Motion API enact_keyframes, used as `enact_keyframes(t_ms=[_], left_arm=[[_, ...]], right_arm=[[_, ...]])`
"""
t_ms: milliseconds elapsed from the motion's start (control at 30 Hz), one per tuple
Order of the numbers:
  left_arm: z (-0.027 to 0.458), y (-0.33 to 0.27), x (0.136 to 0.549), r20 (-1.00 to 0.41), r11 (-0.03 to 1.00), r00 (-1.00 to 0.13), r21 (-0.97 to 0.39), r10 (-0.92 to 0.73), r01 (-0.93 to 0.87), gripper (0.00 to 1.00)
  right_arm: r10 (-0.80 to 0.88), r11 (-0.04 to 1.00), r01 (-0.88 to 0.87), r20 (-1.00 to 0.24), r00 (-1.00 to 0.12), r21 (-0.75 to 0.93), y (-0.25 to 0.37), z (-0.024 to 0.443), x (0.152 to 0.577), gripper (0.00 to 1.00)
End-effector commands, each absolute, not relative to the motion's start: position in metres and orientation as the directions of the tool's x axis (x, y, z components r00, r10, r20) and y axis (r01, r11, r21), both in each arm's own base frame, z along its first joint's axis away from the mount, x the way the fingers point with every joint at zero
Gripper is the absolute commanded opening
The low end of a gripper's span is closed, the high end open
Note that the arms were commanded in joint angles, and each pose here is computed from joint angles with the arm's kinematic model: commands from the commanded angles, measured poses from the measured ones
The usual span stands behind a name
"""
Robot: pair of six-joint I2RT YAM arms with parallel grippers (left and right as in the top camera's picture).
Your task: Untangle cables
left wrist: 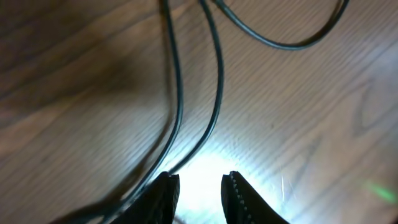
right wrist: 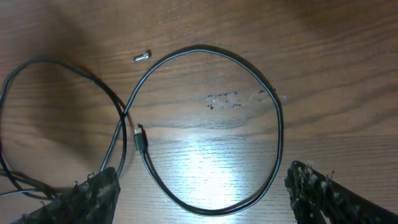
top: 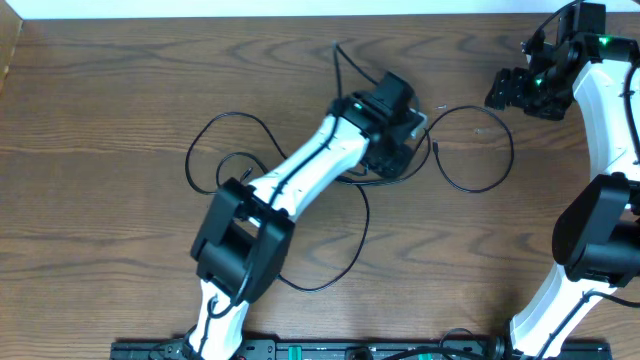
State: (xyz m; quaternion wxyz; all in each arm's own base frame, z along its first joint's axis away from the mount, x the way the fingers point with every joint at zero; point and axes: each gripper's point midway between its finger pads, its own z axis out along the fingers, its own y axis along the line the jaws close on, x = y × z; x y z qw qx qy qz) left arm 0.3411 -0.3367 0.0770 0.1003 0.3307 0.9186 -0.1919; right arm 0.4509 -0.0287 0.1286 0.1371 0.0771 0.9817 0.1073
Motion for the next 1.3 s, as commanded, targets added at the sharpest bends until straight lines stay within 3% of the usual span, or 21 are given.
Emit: enact_keyframes(t_ms=[0,600,833,1267], left_arm=[[0.051,-0.338,0.341,-0.289,0.713,-0.738,-0.208,0.609,0.67,0.28],[0.003,-0.357,0.327,-0.237,0.688,-0.718,-0.207,0.654,0.695,0.34],[0.001,-0.343,0.344,-0.247,0.725,-0.719,-0.086,0.649,0.683,0.34],[-0.022,-0.341,0.304,-0.151,0.709,-0.714,-0.098,0.683,0.699,0.3]], right_arm=[[0.15,0.968,0.084,-0.274,-0.95,0.237,-0.02,0.137,0.453,0.83],[0.15,0.968,0.085,-0.27,-0.951,0.237,-0.02,0.136,0.453,0.83],[0.15,0.968,0.085,-0.271,-0.951,0.237,-0.02,0.136,0.453,0.84],[0.15,0.968,0.085,-0.271,-0.951,0.237,-0.02,0.136,0.453,0.84]])
